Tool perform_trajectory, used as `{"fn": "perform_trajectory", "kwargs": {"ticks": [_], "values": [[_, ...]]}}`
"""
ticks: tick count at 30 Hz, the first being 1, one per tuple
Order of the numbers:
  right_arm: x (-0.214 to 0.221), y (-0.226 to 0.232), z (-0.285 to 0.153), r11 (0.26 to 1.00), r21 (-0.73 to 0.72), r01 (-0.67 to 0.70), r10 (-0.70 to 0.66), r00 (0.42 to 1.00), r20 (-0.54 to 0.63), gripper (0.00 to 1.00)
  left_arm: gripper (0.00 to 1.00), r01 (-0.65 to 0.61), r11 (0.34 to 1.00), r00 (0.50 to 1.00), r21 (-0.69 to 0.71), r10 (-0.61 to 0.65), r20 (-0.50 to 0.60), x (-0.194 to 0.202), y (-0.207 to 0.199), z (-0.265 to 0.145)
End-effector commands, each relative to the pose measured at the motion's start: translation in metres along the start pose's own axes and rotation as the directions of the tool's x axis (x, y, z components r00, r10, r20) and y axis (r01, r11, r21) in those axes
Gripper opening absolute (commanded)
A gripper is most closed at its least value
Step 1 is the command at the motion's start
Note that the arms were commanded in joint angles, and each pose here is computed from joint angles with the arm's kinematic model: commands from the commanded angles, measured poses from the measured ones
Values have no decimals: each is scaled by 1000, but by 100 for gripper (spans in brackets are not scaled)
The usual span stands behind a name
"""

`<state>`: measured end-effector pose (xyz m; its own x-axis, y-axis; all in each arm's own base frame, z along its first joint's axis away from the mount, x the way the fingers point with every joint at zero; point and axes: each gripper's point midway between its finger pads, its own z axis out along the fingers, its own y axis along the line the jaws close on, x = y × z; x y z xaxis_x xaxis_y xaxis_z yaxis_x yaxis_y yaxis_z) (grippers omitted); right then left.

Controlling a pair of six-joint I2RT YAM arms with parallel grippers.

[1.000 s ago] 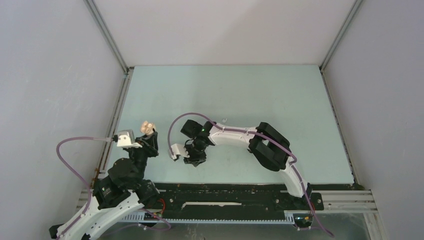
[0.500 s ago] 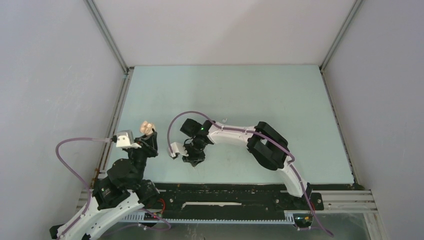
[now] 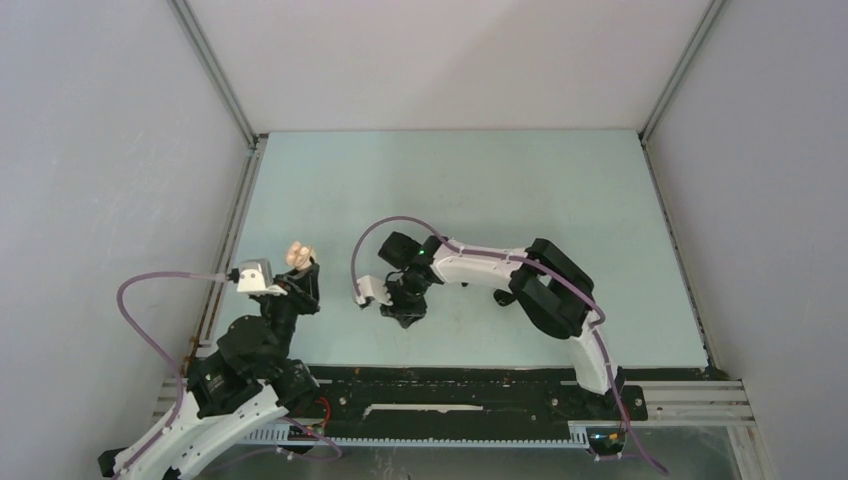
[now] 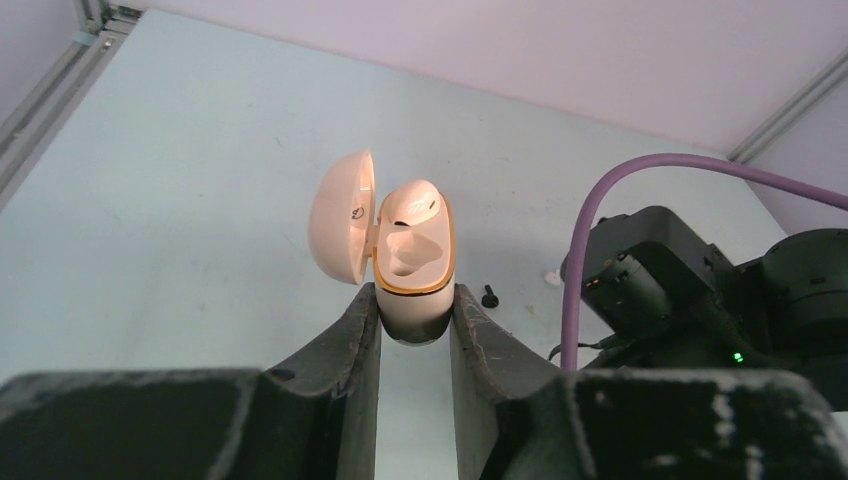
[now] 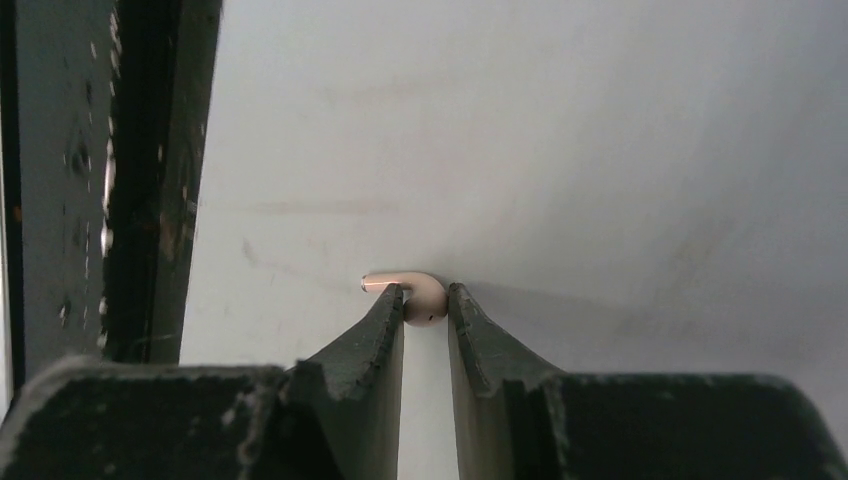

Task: Insert the wireless bluetooth earbuds into the charging case
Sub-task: Pick up the right earbud from the center of the board, then insert the right earbud into the right side groove of the charging case.

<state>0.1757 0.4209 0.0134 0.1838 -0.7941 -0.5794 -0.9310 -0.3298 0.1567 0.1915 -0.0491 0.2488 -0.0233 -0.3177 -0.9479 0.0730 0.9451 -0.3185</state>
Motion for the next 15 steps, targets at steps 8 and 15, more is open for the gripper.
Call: {"fn": "perform_trajectory", "kwargs": {"ticks": [8, 15], "values": [[10, 41, -158, 938, 295, -180, 150, 981, 120, 0, 0, 17, 968, 994, 249, 11, -111, 45, -76, 25], [-31, 62, -265, 817, 570, -84, -76, 965, 251, 0, 0, 18, 875, 988, 483, 58, -142, 71, -139, 34]]}}
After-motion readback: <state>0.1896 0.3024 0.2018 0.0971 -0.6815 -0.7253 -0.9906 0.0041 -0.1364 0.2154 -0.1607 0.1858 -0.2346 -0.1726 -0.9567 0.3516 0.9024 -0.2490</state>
